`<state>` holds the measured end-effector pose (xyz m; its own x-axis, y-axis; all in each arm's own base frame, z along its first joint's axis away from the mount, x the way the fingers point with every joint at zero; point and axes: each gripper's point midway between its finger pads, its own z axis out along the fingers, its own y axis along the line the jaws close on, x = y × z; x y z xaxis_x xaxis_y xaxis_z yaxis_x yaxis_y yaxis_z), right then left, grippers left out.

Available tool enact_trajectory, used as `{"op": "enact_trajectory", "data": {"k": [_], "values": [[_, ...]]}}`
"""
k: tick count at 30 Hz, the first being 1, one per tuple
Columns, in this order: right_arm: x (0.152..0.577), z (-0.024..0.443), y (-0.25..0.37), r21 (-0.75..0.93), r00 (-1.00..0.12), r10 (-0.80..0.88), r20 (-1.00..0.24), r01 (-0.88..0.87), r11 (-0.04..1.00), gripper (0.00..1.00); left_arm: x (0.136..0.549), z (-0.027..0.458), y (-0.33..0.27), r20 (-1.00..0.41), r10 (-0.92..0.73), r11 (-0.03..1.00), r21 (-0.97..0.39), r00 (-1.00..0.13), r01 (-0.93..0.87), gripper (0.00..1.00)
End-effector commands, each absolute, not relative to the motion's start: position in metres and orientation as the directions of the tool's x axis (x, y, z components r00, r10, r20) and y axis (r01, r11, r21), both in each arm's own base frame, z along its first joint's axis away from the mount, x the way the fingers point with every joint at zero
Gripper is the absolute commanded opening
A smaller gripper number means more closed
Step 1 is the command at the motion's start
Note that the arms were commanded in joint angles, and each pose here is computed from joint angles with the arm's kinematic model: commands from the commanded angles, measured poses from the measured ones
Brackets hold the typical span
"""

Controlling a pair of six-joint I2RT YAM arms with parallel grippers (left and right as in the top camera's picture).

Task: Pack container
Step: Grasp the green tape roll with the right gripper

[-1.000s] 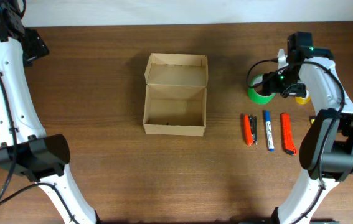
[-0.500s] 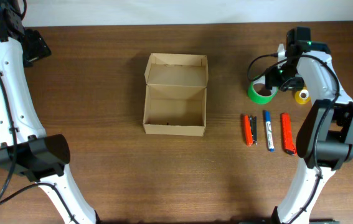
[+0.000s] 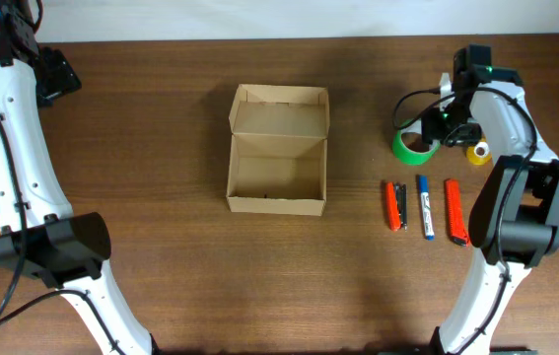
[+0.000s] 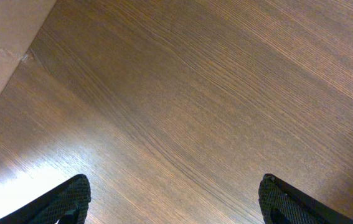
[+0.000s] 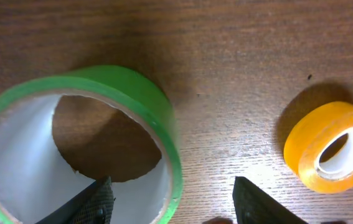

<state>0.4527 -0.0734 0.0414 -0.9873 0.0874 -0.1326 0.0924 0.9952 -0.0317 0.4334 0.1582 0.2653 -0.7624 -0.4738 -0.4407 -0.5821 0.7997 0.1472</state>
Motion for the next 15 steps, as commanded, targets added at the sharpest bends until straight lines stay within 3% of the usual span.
{"op": "enact_trajectory", "data": {"k": [1, 3, 5, 12, 15], "values": [[0.4504, 0.0285, -0.0821, -0.044, -0.990, 0.105, -0.097, 0.110, 0.993, 0.62, 0.4338, 0.2562, 0.1593, -0.416, -0.476, 0.802, 0.156, -0.775, -0.576, 0.86], [0.4496, 0.0269, -0.0824, -0.044, -0.990, 0.107, -0.092, 0.111, 0.993, 0.58, 0.4338, 0.2562, 0.1593, -0.416, -0.476, 0.802, 0.156, -0.775, -0.577, 0.86], [0.4495, 0.0269, -0.0824, -0.044, -0.990, 0.107, -0.092, 0.111, 0.993, 0.43, 0.4336, 0.2562, 0.1593, -0.415, -0.476, 0.802, 0.156, -0.775, -0.577, 0.86], [0.4478, 0.0268, -0.0839, -0.044, -0.990, 0.111, -0.086, 0.115, 0.992, 0.33, 0.4332, 0.2560, 0.1592, -0.414, -0.477, 0.802, 0.157, -0.776, -0.576, 0.86], [0.4476, 0.0268, -0.0839, -0.044, -0.990, 0.110, -0.085, 0.114, 0.992, 0.16, 0.4333, 0.2560, 0.1592, -0.414, -0.476, 0.802, 0.156, -0.776, -0.576, 0.85]]}}
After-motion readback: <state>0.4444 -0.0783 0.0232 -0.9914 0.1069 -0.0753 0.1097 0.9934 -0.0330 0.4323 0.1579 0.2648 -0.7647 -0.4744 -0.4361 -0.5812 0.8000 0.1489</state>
